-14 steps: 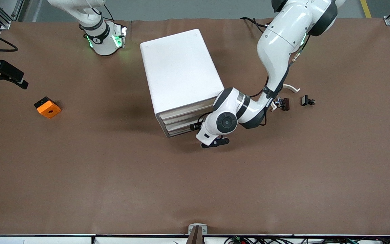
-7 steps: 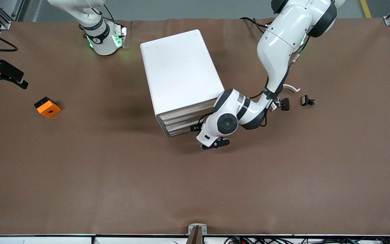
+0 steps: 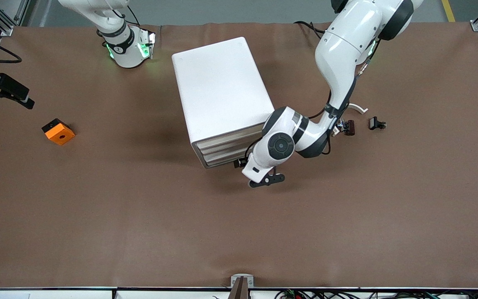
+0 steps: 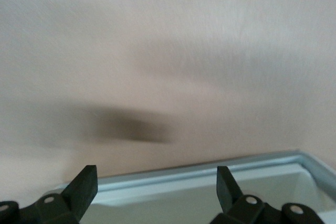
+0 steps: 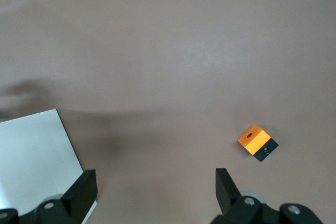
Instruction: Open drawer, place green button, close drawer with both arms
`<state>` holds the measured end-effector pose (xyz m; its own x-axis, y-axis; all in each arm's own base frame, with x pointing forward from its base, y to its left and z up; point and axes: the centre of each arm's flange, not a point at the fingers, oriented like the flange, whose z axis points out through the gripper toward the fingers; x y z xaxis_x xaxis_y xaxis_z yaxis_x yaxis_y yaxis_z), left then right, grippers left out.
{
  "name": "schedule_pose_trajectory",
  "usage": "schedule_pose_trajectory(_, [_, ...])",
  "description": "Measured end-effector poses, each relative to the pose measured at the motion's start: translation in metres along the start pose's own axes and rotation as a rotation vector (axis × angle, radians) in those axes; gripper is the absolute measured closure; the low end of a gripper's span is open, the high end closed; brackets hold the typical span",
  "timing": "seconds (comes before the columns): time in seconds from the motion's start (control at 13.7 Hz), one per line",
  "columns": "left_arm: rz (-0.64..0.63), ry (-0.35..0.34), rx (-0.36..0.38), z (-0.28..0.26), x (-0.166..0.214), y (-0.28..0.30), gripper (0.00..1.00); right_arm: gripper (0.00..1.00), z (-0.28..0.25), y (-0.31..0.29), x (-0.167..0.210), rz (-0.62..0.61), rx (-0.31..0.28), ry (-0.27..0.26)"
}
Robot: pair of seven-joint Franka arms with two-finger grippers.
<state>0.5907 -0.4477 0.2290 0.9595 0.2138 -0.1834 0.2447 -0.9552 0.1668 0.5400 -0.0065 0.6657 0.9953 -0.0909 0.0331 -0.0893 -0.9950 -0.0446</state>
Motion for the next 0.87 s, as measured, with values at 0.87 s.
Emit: schedule_pose_trajectory(0.87, [-0.073, 0.251, 0.173, -0.291, 0.103, -0.194, 0.00, 0.00, 0.000, 0.000, 0.000, 0.000, -0.001, 0.000])
